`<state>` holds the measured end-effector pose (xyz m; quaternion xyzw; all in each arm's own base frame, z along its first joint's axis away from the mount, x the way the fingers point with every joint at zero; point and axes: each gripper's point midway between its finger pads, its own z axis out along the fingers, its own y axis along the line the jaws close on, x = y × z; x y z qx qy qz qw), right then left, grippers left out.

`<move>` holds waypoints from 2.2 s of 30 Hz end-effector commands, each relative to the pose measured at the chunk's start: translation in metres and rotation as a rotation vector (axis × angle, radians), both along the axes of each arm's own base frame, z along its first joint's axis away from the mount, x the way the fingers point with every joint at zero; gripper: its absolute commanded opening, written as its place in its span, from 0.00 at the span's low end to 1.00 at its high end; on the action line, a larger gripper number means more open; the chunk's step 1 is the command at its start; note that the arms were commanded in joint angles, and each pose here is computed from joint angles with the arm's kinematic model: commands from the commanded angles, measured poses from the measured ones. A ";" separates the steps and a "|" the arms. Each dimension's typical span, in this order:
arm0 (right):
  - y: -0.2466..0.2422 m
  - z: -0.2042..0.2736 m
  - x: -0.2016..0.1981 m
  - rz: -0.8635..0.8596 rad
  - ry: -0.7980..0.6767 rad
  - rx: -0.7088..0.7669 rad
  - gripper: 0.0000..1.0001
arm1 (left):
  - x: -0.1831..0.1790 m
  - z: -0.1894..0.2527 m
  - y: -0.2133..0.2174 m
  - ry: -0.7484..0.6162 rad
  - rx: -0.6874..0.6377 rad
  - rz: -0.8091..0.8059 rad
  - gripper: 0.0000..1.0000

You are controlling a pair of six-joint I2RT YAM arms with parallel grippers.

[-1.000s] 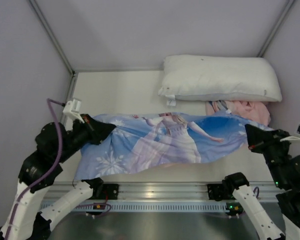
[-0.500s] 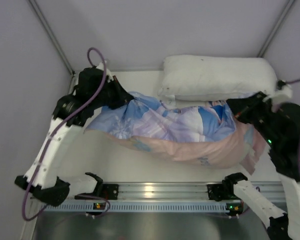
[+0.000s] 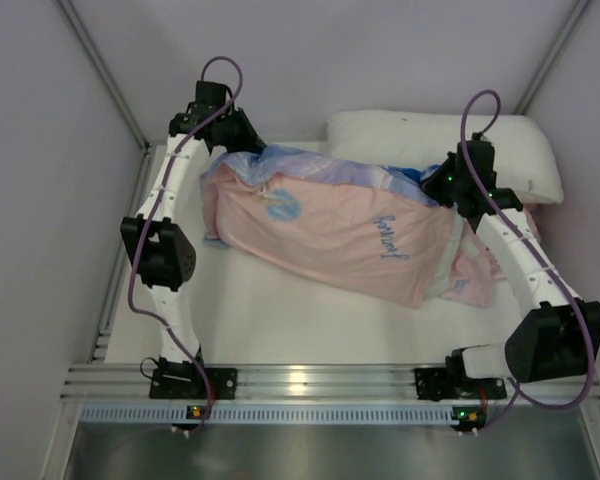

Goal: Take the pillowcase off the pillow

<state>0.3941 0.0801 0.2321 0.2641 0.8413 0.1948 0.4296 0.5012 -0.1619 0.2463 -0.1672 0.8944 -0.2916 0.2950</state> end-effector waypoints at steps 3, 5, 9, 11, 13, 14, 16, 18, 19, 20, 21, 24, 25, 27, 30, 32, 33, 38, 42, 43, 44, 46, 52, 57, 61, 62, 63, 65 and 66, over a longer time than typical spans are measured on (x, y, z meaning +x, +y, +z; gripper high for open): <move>-0.054 -0.033 0.015 -0.118 0.085 -0.109 0.00 | 0.041 0.021 0.054 -0.138 0.183 0.130 0.63; -0.061 -0.051 0.011 -0.130 0.118 -0.111 0.00 | 0.034 0.056 0.065 -0.223 0.228 0.160 0.66; -0.051 -0.071 0.003 -0.108 0.113 -0.059 0.00 | -0.008 0.144 0.064 -0.456 0.301 0.180 0.69; -0.042 -0.078 -0.003 -0.085 0.111 -0.027 0.00 | -0.046 0.182 0.061 -0.552 0.282 0.176 0.70; -0.034 -0.071 -0.008 -0.076 0.086 -0.010 0.00 | -0.076 0.186 0.043 -0.555 0.223 0.112 0.70; -0.022 -0.074 -0.014 -0.059 0.088 0.006 0.00 | -0.105 0.198 0.035 -0.572 0.153 0.088 0.68; 0.009 -0.068 -0.025 0.005 0.066 0.063 0.00 | -0.133 0.146 0.004 -0.457 0.110 -0.023 0.65; 0.028 -0.060 -0.033 0.044 0.040 0.091 0.00 | -0.176 0.113 -0.022 -0.454 0.126 -0.101 0.64; 0.045 -0.060 -0.039 0.070 0.041 0.101 0.00 | -0.189 0.101 -0.029 -0.440 0.115 -0.132 0.64; 0.053 -0.062 -0.044 0.084 0.043 0.105 0.00 | -0.208 0.104 -0.032 -0.455 0.073 -0.156 0.64; 0.057 -0.060 -0.046 0.081 0.026 0.102 0.00 | -0.222 0.100 -0.042 -0.453 0.041 -0.196 0.64; 0.090 -0.058 -0.052 0.152 0.005 0.155 0.00 | -0.260 0.068 -0.064 -0.408 -0.023 -0.323 0.65; 0.110 -0.048 -0.053 0.215 -0.020 0.186 0.00 | -0.265 0.058 -0.067 -0.388 -0.016 -0.343 0.64; 0.133 -0.051 -0.053 0.300 0.009 0.200 0.00 | -0.274 0.048 -0.070 -0.379 0.002 -0.349 0.64; 0.149 -0.039 -0.051 0.371 -0.020 0.175 0.03 | -0.283 0.033 -0.075 -0.333 -0.008 -0.368 0.64; 0.142 -0.034 -0.052 0.381 -0.042 0.124 0.32 | -0.290 0.027 -0.082 -0.317 -0.007 -0.384 0.64; 0.136 -0.032 -0.052 0.372 -0.052 0.087 0.44 | -0.293 0.025 -0.084 -0.317 -0.002 -0.390 0.64; 0.075 -0.030 -0.070 0.270 -0.047 -0.194 0.92 | -0.322 0.004 -0.112 -0.277 0.038 -0.443 0.63; 0.043 -0.027 -0.101 0.217 -0.056 -0.257 0.99 | -0.330 -0.015 -0.129 -0.273 0.168 -0.444 0.63; 0.038 -0.033 -0.109 0.213 -0.046 -0.262 0.99 | -0.325 -0.024 -0.130 -0.269 0.219 -0.427 0.63; 0.032 -0.022 -0.119 0.205 -0.080 -0.250 0.99 | -0.328 -0.025 -0.132 -0.276 0.240 -0.426 0.63; 0.021 -0.017 -0.140 0.190 -0.091 -0.241 1.00 | -0.325 -0.027 -0.131 -0.286 0.288 -0.409 0.64; 0.031 -0.003 -0.194 0.286 -0.156 -0.051 0.99 | -0.330 -0.027 -0.131 -0.310 0.332 -0.386 0.66; 0.066 -0.031 -0.235 0.492 -0.075 0.135 0.99 | -0.348 -0.032 -0.144 -0.319 0.335 -0.427 0.66; 0.078 -0.053 -0.256 0.583 -0.022 0.202 0.95 | -0.371 -0.038 -0.159 -0.319 0.346 -0.483 0.66; 0.081 -0.055 -0.261 0.605 -0.014 0.222 0.93 | -0.374 -0.038 -0.161 -0.316 0.345 -0.484 0.66; 0.082 -0.062 -0.265 0.611 0.005 0.238 0.91 | -0.376 -0.040 -0.162 -0.317 0.348 -0.484 0.66; 0.088 -0.058 -0.275 0.657 -0.009 0.282 0.90 | -0.385 -0.047 -0.167 -0.307 0.366 -0.507 0.66; 0.089 -0.060 -0.280 0.670 0.001 0.296 0.89 | -0.386 -0.052 -0.168 -0.299 0.383 -0.503 0.66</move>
